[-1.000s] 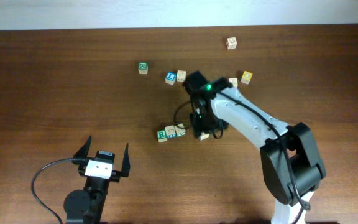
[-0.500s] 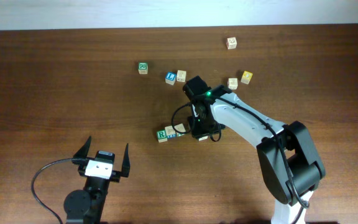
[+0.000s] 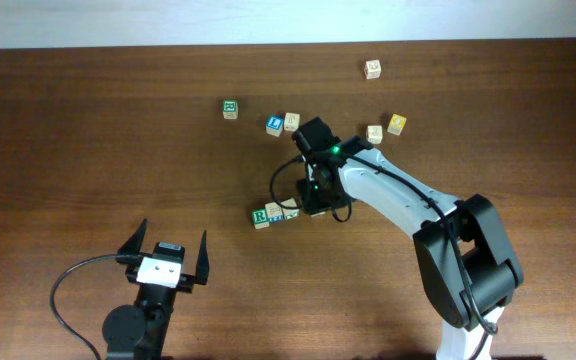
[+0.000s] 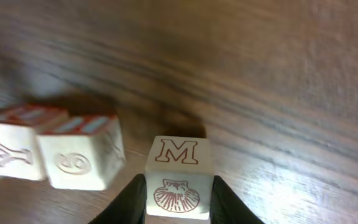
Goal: Rotate 4 blocks
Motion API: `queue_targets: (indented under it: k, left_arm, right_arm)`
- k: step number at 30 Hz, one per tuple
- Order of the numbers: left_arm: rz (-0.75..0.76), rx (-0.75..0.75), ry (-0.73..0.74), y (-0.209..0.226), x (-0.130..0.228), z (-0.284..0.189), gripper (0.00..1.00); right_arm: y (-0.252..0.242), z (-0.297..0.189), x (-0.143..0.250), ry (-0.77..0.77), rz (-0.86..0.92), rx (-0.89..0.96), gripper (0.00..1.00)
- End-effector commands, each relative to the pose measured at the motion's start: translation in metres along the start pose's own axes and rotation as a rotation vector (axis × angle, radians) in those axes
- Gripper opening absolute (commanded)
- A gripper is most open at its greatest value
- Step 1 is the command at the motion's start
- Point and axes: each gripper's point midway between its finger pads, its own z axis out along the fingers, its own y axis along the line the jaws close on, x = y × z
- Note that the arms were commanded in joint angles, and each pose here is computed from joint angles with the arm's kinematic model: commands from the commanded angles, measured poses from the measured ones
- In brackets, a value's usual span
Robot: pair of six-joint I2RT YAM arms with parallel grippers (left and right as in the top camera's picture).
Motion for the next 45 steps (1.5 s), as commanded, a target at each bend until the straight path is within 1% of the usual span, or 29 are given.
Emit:
queue_targets:
  k: [1, 5, 15, 16, 18, 20, 23, 27, 31, 33, 35, 39, 45]
  left_arm:
    - [0.013, -0.004, 0.004, 0.000, 0.001, 0.000, 0.99]
    - [0.013, -0.004, 0.004, 0.000, 0.001, 0.000, 0.99]
    - [0.013, -0.004, 0.004, 0.000, 0.001, 0.000, 0.99]
    - [0.013, -0.004, 0.004, 0.000, 0.001, 0.000, 0.99]
    - [0.013, -0.004, 0.004, 0.000, 0.001, 0.000, 0.99]
    - [0.013, -0.004, 0.004, 0.000, 0.001, 0.000, 0.99]
    - [0.013, -0.004, 0.004, 0.000, 0.001, 0.000, 0.99]
    - [0.013, -0.004, 0.004, 0.000, 0.001, 0.000, 0.99]
    - [0.013, -0.004, 0.004, 0.000, 0.001, 0.000, 0.99]
    - [0.013, -0.004, 0.004, 0.000, 0.001, 0.000, 0.99]
    - [0.013, -0.004, 0.004, 0.000, 0.001, 0.000, 0.99]
    - [0.013, -0.004, 0.004, 0.000, 0.001, 0.000, 0.99]
    - [0.013, -0.004, 0.004, 0.000, 0.001, 0.000, 0.99]
  right_arm:
    - [0.014, -0.006, -0.013, -0.040, -0.026, -0.067, 0.29]
    - [0.026, -0.006, -0.019, -0.069, -0.057, -0.089, 0.29]
    - [0.036, -0.003, -0.010, -0.050, -0.084, -0.084, 0.30]
    - [0.036, -0.003, -0.010, -0.049, -0.083, -0.083, 0.34]
    - [0.036, -0.003, -0.010, -0.047, -0.084, -0.083, 0.45]
    - [0.036, -0.003, -0.010, -0.048, -0.083, -0.083, 0.49]
    - [0.036, -0.003, -0.011, -0.052, -0.084, -0.084, 0.53]
    - [0.040, -0.010, -0.021, -0.081, -0.090, -0.092, 0.53]
    - [0.054, -0.043, -0.055, -0.177, -0.117, -0.118, 0.52]
    - [0.058, -0.051, -0.065, -0.212, -0.120, -0.128, 0.52]
    - [0.063, -0.052, -0.074, -0.249, -0.118, -0.135, 0.48]
    - [0.070, -0.029, -0.077, -0.243, -0.083, -0.129, 0.43]
    - [0.085, 0.006, -0.069, -0.199, -0.051, -0.126, 0.40]
